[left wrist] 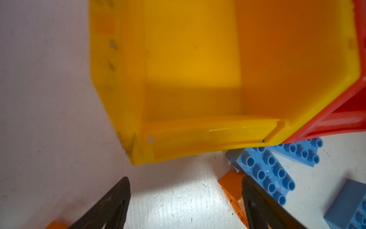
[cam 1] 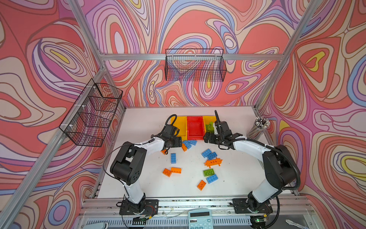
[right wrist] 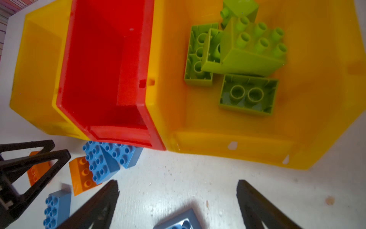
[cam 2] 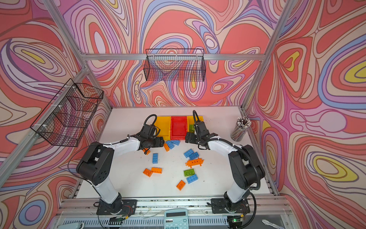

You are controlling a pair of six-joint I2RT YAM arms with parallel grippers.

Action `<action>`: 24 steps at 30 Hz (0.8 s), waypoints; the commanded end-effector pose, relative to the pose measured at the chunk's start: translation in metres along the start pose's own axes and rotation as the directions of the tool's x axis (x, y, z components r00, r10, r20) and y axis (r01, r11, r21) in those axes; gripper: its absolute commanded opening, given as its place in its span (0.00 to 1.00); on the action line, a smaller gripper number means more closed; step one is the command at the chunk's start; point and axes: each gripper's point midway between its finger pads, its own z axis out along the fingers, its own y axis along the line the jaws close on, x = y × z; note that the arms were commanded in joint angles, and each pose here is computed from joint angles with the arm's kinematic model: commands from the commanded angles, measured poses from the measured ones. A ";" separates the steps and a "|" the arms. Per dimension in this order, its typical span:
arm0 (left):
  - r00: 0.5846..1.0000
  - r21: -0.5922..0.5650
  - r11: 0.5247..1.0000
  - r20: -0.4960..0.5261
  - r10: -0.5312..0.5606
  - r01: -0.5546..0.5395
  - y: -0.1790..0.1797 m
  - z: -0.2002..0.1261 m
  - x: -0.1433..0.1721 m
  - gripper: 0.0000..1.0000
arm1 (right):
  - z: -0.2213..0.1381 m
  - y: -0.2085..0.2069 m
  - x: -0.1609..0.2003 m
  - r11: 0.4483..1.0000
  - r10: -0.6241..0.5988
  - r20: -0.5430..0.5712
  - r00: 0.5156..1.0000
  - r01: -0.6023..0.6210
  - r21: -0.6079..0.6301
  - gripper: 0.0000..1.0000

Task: Sort the legos into containers by color
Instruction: Move the container to the top-center of the table.

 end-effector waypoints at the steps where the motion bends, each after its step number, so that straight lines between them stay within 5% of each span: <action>1: 1.000 0.016 1.000 0.010 -0.007 0.007 -0.001 0.005 -0.012 0.88 | 0.012 0.003 -0.014 1.000 -0.025 0.007 1.000 0.025 -0.018 0.98; 14: 0.998 0.052 0.997 0.043 -0.053 0.051 0.010 0.017 -0.038 0.88 | 0.049 -0.020 -0.037 1.000 -0.019 -0.013 1.000 0.019 0.009 0.98; 24: 0.995 0.063 0.995 0.052 -0.086 0.083 0.024 0.026 -0.053 0.87 | 0.011 -0.013 -0.033 1.000 -0.017 0.004 1.000 0.017 -0.014 0.98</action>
